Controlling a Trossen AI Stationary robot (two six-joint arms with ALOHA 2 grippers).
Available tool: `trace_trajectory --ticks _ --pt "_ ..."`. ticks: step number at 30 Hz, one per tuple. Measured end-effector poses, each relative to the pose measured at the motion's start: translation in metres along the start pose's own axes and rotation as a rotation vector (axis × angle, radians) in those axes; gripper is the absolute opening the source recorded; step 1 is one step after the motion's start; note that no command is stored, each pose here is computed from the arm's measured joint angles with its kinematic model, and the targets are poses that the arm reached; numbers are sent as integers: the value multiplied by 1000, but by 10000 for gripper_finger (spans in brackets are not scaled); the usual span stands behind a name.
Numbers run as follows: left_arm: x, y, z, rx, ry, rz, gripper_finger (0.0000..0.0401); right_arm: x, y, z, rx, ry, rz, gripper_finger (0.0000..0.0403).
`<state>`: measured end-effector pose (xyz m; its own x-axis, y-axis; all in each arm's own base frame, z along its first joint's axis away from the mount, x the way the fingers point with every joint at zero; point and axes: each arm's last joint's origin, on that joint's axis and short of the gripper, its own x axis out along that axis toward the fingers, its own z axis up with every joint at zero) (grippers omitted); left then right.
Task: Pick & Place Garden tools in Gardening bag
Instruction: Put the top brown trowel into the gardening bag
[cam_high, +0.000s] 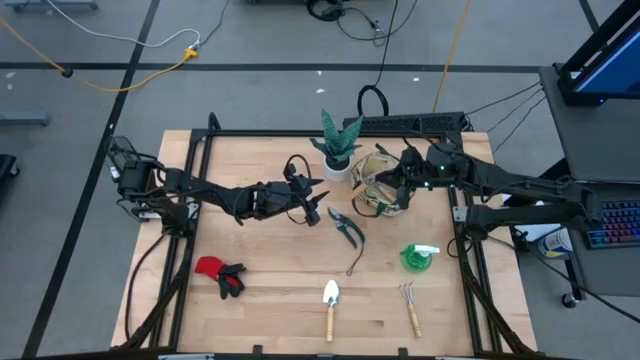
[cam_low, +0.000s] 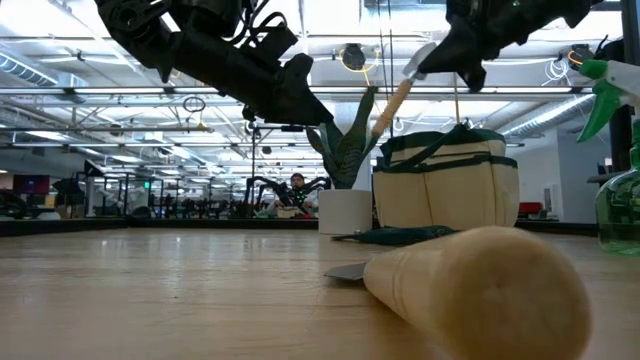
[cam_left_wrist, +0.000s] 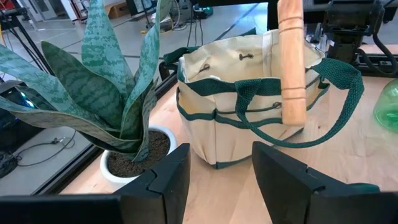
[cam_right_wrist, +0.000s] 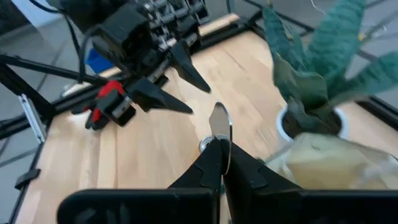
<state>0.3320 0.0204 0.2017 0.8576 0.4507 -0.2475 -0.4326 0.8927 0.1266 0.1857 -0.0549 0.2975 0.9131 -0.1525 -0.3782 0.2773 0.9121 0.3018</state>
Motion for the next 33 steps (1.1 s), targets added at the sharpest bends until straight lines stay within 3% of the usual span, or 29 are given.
trace_trajectory --ticks 15,33 --pt "0 0 0 12 -1 0 177 -37 0 45 5 139 -147 0" --pt "0 0 0 12 0 0 177 -27 -22 28 79 403 -269 0"
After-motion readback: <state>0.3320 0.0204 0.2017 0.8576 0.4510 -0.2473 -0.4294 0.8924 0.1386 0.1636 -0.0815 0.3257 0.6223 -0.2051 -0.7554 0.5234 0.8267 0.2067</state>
